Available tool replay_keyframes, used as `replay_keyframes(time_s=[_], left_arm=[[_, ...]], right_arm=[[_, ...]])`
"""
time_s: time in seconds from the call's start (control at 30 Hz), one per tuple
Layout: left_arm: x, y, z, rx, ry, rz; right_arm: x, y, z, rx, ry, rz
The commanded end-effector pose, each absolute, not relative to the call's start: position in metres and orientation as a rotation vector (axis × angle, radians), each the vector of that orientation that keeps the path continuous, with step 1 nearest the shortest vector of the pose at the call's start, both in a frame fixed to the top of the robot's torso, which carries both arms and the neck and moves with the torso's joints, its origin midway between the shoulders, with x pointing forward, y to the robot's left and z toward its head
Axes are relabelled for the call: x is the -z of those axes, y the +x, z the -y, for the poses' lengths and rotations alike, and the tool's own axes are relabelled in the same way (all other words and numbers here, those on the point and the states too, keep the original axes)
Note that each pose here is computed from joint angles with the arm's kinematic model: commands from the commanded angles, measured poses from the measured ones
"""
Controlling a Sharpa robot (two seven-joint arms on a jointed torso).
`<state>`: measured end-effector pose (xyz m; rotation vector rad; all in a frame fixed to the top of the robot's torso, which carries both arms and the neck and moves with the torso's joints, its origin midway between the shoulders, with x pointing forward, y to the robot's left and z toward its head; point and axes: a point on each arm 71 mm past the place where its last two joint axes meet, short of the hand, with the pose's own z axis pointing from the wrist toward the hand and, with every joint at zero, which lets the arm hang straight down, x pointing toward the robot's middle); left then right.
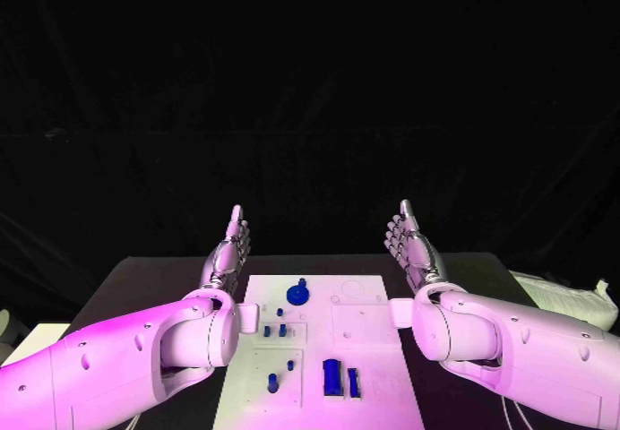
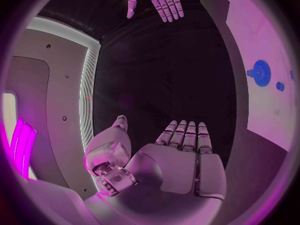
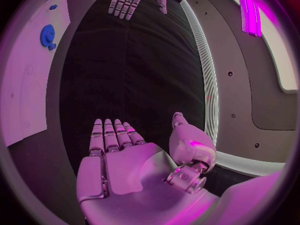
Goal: Assemble the parts on the task board
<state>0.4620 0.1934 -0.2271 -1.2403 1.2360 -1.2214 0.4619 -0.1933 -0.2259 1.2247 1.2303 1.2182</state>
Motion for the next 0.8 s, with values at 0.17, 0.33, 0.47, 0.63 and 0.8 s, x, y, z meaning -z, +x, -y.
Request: replay_keyframes(time_s=[0.17, 0.33, 0.47, 0.63, 0.8], left_arm=[[0.2242, 0.4618, -0.1924, 1.229, -1.209, -1.218], [0.2242, 0.4618, -0.1924, 1.229, -1.209, -1.218], [0.2242, 0.4618, -0.1924, 1.229, -1.209, -1.218], [0.2242, 0.4618, -0.1924, 1.229, -1.209, -1.218], [0.2242, 0.4618, -0.1924, 1.229, -1.209, -1.218]], right_arm=[[0.2242, 0.4618, 0.1924, -1.229, 1.209, -1.218], [0.2242, 0.4618, 0.1924, -1.229, 1.209, -1.218], [0.2242, 0.4618, 0.1924, -1.229, 1.209, -1.218], [0.2242, 0.4618, 0.1924, -1.229, 1.209, -1.218], [0.2242, 0.4618, 0.1924, -1.229, 1.209, -1.218]])
